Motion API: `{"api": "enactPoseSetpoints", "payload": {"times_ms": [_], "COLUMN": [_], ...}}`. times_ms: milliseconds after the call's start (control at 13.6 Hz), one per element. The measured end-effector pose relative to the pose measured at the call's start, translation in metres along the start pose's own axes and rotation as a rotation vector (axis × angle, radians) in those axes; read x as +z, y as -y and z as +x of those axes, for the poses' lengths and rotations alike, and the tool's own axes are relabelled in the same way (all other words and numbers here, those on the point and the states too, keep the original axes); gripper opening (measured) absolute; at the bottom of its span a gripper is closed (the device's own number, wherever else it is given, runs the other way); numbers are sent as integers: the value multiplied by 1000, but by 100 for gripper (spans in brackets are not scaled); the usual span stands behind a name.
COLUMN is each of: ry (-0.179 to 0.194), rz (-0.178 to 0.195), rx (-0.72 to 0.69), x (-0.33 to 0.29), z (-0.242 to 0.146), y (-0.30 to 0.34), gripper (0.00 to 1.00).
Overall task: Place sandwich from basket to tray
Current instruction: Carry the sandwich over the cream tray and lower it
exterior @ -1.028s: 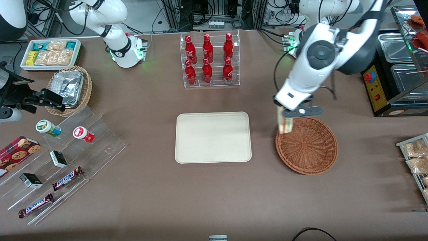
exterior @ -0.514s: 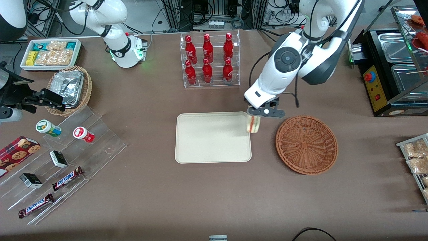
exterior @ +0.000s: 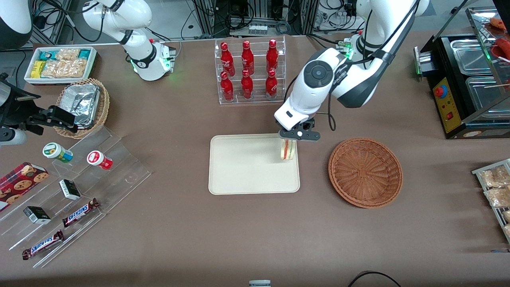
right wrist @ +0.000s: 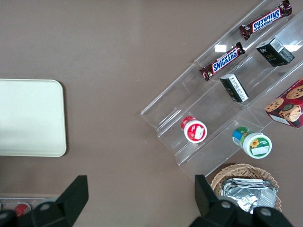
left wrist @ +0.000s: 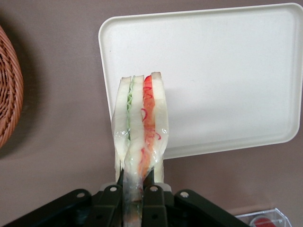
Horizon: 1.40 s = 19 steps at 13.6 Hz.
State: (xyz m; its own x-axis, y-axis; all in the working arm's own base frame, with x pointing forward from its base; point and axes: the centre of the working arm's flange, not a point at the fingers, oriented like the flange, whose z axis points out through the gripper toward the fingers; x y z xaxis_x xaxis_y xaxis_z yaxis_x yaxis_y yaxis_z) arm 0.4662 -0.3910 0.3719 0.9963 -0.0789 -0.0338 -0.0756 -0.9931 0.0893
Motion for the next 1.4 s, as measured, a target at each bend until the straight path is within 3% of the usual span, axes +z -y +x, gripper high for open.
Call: {"api": "enactPoseSetpoints", "payload": {"times_ms": [367,661,955,1395], "ry": [-28,-15,-26,-77], "rz": [43,5,29,14], "rx": [-66,-76,-54,-61], "x": [32,44,70,82], "z": [3,20,28,29], "y": [-32,-48,-53,-60], "gripper": [14,14,14,14]}}
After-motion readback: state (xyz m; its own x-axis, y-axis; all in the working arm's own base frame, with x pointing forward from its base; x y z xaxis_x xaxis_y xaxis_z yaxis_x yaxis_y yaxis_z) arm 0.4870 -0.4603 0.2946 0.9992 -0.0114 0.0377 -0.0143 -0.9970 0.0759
